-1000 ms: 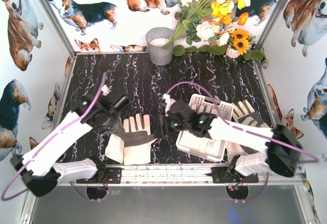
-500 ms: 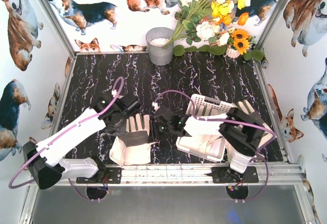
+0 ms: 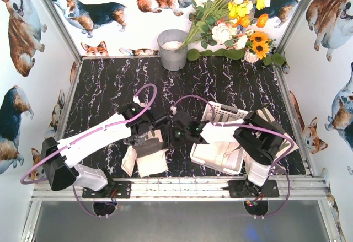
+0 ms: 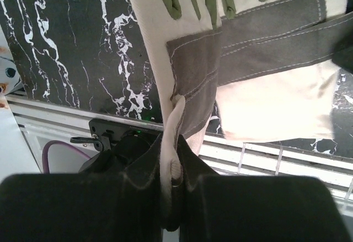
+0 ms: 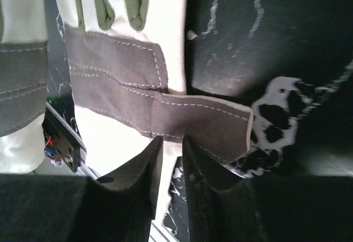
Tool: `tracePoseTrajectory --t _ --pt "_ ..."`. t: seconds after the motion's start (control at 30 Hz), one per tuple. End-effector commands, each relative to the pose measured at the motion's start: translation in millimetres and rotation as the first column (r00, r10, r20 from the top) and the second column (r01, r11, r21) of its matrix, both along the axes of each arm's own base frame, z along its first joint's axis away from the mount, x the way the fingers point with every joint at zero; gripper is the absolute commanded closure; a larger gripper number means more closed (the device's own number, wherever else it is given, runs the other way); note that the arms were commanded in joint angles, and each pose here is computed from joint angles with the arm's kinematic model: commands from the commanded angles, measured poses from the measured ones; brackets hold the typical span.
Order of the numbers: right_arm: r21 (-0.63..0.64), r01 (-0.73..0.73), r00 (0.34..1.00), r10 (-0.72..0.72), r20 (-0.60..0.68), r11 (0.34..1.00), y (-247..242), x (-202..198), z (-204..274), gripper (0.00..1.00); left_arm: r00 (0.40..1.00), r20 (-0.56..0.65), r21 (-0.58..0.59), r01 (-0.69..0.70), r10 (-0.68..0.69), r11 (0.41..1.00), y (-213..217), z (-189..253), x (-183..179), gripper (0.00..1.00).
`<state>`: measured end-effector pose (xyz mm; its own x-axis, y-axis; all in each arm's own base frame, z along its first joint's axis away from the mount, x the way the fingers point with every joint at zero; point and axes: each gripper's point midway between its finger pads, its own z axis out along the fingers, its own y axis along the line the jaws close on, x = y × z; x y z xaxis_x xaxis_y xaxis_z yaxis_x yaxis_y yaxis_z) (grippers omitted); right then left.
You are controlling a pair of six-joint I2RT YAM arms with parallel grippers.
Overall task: Put the gloves into the storage basket
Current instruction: Pair the glove with the glove.
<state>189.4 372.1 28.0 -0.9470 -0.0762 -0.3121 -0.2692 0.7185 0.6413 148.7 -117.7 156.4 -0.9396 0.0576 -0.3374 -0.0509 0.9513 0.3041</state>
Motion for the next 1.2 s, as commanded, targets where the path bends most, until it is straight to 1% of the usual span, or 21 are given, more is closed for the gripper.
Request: tracePoseTrajectory --t 0.0,0.1,0.33,0.47,0.7,0.8,1.0,1.17 --pt "-0.032 0.038 0.998 -0.036 0.041 0.999 -20.0 11.3 -0.3 0.76 0.999 0.039 0.019 -0.012 0.011 1.0 2.8 10.8 4.8 1.0" --pt "-0.034 0.029 0.998 -0.027 0.051 0.999 -21.5 11.2 2.4 0.76 0.999 0.032 0.041 -0.014 0.013 0.999 5.1 9.7 3.4 1.0" --pt "-0.014 0.029 0.998 -0.029 0.061 0.999 -20.0 11.6 12.6 0.75 0.997 0.028 0.034 -0.066 0.065 0.997 9.9 0.9 -4.5 1.0" --pt "-0.019 0.048 0.996 -0.046 0.081 0.999 -21.0 16.3 15.4 0.75 0.997 0.018 0.014 -0.069 0.069 0.997 1.3 -8.4 -7.1 1.0" --pt "-0.006 0.091 0.995 -0.091 0.037 0.996 -22.6 11.0 7.0 0.76 0.997 0.017 -0.128 -0.075 0.077 0.989 -35.5 -31.7 -1.1 1.0" --pt "0.006 0.099 0.995 -0.099 0.032 0.995 -22.9 8.5 7.4 0.76 0.998 0.003 -0.134 -0.065 0.066 0.989 -50.0 -41.5 0.9 1.0" --pt "0.029 0.097 0.995 -0.097 0.022 0.995 -20.7 6.2 9.4 0.76 1.0 -0.014 -0.11 -0.022 0.021 0.994 -71.1 -55.8 3.2 1.0" --pt "0.052 0.089 0.996 -0.09 0.026 0.995 -18.1 5.7 14.3 0.76 1.0 -0.006 -0.19 -0.016 0.015 0.982 -90.6 -70.6 7.6 1.0"
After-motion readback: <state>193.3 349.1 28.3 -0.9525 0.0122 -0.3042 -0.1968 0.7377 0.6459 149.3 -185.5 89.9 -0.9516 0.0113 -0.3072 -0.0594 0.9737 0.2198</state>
